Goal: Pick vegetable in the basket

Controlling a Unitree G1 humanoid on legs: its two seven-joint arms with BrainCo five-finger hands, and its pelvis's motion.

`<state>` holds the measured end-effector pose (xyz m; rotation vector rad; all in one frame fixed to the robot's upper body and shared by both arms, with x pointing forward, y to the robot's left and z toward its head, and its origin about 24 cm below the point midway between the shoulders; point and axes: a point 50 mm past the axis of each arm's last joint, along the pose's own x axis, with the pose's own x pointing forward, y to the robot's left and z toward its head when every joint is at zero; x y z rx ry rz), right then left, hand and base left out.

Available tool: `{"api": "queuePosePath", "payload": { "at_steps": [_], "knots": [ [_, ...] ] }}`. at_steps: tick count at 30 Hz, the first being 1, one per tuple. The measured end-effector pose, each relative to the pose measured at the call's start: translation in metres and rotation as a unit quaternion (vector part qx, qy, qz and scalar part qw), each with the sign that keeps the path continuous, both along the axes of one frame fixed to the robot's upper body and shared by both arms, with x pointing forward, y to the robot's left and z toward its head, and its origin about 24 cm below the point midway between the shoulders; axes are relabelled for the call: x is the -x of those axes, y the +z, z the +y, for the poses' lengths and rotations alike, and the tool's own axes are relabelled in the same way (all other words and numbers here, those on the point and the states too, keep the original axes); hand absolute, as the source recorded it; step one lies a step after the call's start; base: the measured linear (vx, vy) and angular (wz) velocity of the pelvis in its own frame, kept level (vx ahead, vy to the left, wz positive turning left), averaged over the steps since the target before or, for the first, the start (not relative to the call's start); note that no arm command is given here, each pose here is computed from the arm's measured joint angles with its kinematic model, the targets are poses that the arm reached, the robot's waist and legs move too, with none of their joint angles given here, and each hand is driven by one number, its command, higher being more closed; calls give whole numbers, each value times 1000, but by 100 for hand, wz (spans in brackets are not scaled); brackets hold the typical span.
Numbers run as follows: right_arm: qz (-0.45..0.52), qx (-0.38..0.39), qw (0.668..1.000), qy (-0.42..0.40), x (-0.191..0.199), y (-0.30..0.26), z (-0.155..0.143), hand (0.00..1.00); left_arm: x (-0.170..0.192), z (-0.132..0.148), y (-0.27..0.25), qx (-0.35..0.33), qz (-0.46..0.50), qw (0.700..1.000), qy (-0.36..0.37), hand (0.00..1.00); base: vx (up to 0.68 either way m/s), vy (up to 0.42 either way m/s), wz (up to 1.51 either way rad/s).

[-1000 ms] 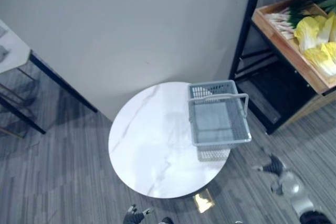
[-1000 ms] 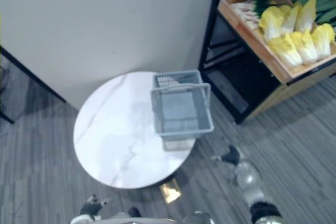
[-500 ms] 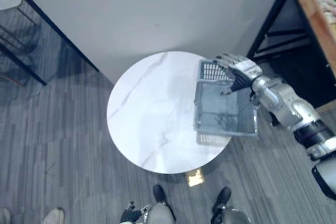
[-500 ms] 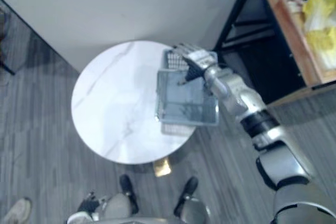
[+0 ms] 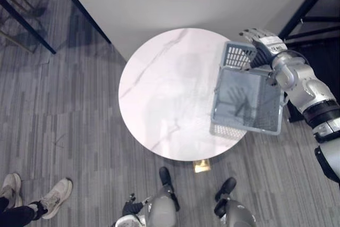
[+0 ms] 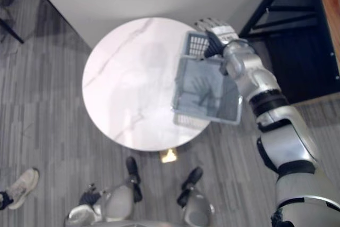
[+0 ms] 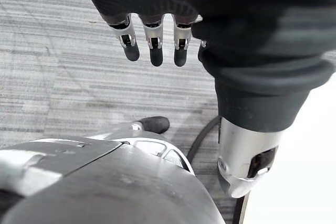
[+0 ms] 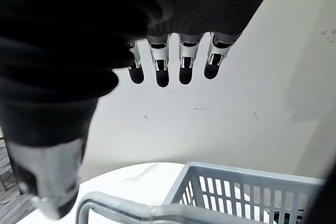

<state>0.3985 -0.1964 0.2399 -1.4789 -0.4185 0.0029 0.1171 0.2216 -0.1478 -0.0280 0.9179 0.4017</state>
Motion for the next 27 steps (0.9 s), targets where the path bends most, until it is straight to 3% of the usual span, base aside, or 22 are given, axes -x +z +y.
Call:
{"api": "queuePosePath", "payload": {
  "at_steps": [27],
  "knots": [
    [44, -33, 997, -59, -4, -26, -23, 0, -13, -6, 4, -13, -15, 999, -30, 0, -1, 5, -5]
  ]
}}
